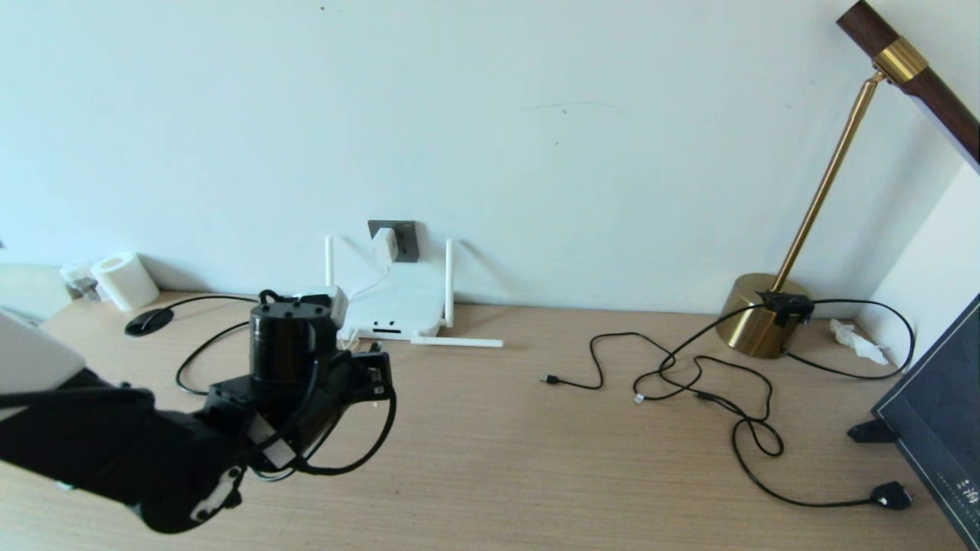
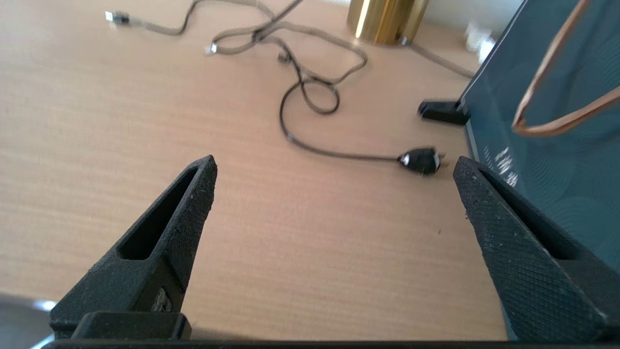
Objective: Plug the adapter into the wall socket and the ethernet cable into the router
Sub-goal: Align cable and router interface
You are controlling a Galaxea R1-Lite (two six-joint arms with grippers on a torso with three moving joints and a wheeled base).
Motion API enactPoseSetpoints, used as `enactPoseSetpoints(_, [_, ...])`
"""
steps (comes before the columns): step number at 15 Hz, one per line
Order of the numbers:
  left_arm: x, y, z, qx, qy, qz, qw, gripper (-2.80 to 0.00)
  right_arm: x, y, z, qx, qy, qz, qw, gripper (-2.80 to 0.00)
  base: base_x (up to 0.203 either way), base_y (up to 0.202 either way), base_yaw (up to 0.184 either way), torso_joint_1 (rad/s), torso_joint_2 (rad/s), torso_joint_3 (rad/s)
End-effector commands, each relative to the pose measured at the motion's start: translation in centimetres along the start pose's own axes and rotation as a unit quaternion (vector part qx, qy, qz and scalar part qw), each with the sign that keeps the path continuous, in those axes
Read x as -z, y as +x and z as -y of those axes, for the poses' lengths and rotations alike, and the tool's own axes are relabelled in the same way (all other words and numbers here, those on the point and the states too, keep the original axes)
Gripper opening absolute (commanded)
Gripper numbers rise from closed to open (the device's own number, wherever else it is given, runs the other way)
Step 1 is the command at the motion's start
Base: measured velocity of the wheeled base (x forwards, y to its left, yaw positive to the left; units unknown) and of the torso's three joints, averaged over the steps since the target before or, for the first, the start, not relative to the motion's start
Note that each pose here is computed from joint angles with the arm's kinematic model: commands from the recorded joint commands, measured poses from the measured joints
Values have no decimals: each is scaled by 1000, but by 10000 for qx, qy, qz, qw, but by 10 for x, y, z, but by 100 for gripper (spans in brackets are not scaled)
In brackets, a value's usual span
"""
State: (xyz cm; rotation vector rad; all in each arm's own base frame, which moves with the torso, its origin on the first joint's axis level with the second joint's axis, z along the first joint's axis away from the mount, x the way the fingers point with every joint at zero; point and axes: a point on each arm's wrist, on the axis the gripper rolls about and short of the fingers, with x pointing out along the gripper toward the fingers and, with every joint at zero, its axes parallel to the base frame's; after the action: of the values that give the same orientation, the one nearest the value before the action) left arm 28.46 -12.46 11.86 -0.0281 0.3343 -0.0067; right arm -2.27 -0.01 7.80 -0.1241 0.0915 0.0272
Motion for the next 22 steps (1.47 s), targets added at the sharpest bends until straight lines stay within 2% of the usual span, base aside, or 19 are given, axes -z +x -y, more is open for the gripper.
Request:
enactPoseSetpoints(1, [12,11,1,-134,37,-127,9998,-280,1,-3,0,32,13,194,9998,0,0,0,0,0,0,0])
enactPoseSetpoints(3, [21,22,3,-205,50,-149,9997,-280,2,-3,0,14,153,197,9997,0,0,0,0,0,0,0])
enactPoseSetpoints(5, [30,35,4,-236,21,-99,9997,-280,1,-3,0,25,611,202,9979,0,0,0,0,0,0,0])
enactPoseSetpoints(8, [42,53,5,-243,-99,147,9995,-280,1,-3,0,58,642,205,9977,0,0,0,0,0,0,0])
enactPoseSetpoints(14, [75,86,-2,-377,-141,286,9988,-280,1,-3,0,58,642,206,9977,0,0,0,0,0,0,0])
enactPoseSetpoints(17, [84,98,-6,-404,-30,469,9981,-280,1,-3,0,59,642,208,9977,0,0,0,0,0,0,0])
enactPoseSetpoints(19, [86,107,-8,-451,-58,538,9975,-280,1,-3,0,58,642,201,9977,0,0,0,0,0,0,0])
enactPoseSetpoints(22, [81,114,-7,-431,-95,674,9967,-280,1,-3,0,58,642,201,9977,0,0,0,0,0,0,0])
